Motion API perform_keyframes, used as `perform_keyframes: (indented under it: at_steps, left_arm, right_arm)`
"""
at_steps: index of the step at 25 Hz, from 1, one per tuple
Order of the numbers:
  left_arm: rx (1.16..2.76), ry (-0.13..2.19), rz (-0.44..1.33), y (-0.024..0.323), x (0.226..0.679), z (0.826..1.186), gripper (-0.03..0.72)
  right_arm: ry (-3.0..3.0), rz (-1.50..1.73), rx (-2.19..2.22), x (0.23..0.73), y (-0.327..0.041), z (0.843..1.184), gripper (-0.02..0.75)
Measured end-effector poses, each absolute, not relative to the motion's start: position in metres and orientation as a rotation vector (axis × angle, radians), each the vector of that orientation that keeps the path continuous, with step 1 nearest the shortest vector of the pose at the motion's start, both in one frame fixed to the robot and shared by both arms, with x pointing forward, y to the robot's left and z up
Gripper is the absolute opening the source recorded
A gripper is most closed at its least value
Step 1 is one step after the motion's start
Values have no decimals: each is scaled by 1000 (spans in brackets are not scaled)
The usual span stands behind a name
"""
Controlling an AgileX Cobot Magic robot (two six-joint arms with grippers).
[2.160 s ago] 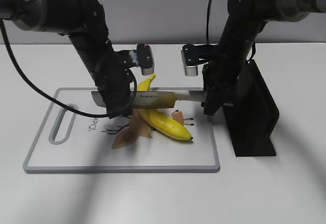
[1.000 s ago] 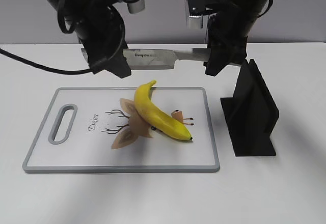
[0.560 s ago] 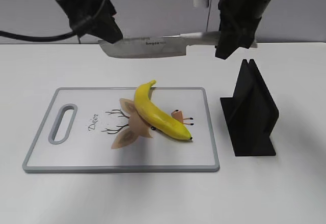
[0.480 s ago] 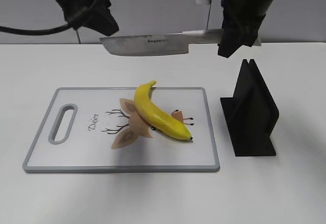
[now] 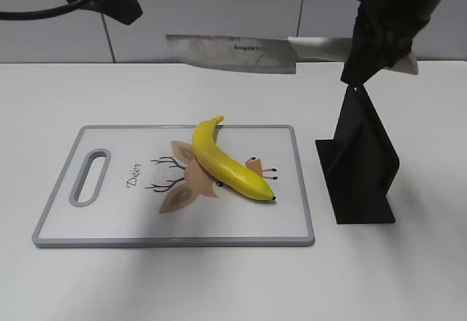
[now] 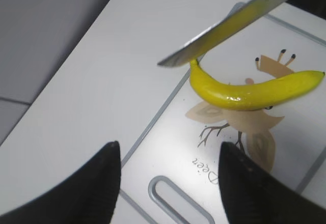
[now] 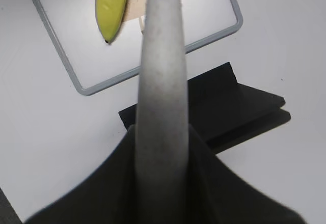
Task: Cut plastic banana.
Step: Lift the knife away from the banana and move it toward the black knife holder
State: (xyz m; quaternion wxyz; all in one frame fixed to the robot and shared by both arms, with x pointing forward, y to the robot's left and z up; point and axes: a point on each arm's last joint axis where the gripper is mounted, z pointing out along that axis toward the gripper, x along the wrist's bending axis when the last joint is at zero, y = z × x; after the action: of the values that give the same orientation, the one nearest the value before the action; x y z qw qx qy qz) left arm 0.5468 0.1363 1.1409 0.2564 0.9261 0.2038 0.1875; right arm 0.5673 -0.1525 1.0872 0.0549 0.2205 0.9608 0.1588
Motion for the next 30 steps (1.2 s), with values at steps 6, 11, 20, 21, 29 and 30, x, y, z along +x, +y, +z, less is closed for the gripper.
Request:
perform_keyframes:
  at_steps: [6, 11, 20, 21, 29, 30]
  left_arm:
    - [2558, 750, 490, 147, 545, 1138, 575]
    - [2545, 971, 407, 162, 545, 1135, 574]
    - [2461, 1368, 429, 206, 553, 1136, 574]
    - [2446, 1387, 438, 209, 552, 1138, 574]
    - [2322, 1399, 528, 219, 524, 1173, 573]
    - [2307, 1396, 540, 220, 520, 1178, 573]
  right_arm:
    - [2817, 558, 819, 551, -159, 1117, 179]
    - [2768, 590, 973, 535, -165, 1126, 179]
    - [2675, 630, 1233, 504, -178, 1121, 179]
    - [2650, 645, 1269, 501, -179, 1121, 179]
    - [2486, 740, 1504, 481, -187, 1118, 179]
    - [2475, 747, 1517, 478, -189, 1118, 179]
